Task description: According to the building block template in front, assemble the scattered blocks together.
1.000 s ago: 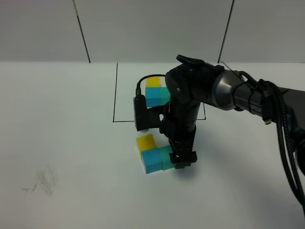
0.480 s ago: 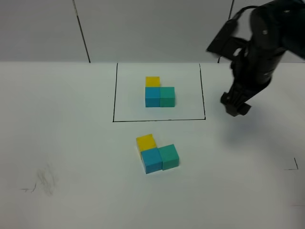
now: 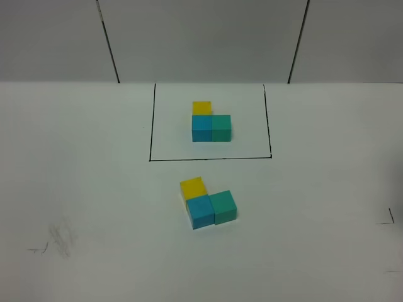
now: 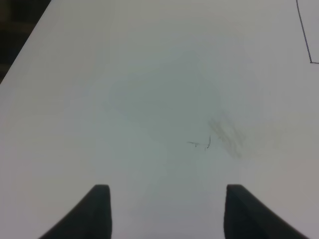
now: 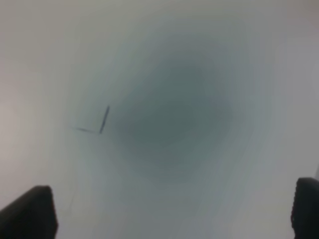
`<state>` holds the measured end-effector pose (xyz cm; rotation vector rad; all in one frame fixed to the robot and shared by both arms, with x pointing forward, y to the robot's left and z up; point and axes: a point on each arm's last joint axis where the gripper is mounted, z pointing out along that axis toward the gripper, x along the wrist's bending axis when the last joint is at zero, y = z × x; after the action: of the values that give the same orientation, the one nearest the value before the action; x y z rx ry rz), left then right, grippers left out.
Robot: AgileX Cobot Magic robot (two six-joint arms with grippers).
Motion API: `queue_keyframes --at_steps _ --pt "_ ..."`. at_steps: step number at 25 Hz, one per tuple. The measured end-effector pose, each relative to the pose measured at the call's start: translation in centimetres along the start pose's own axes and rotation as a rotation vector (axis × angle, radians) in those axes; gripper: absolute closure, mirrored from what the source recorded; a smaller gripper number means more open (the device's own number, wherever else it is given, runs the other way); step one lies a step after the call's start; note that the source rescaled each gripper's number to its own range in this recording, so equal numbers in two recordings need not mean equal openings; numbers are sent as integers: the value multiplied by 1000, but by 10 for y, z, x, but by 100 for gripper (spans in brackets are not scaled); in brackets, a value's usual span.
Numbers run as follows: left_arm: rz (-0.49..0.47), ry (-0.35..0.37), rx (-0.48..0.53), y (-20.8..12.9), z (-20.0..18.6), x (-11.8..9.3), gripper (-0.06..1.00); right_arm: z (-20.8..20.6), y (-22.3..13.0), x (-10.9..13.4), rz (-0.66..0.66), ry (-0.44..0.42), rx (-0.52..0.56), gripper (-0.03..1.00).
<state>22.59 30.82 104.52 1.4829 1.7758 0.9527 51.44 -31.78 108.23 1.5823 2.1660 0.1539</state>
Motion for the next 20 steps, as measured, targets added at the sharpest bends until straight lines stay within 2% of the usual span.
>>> queue_keyframes --at_steps 3,7,12,20 --pt "0 0 0 0 0 0 82 -11 -37 -5 82 -29 9 2" --pt "0 0 0 0 0 0 82 -37 -75 0 161 -68 -47 2" --pt "0 0 0 0 0 0 82 -71 -117 19 237 -88 -180 2" --pt "0 0 0 0 0 0 82 -90 -181 53 308 -58 -309 2"
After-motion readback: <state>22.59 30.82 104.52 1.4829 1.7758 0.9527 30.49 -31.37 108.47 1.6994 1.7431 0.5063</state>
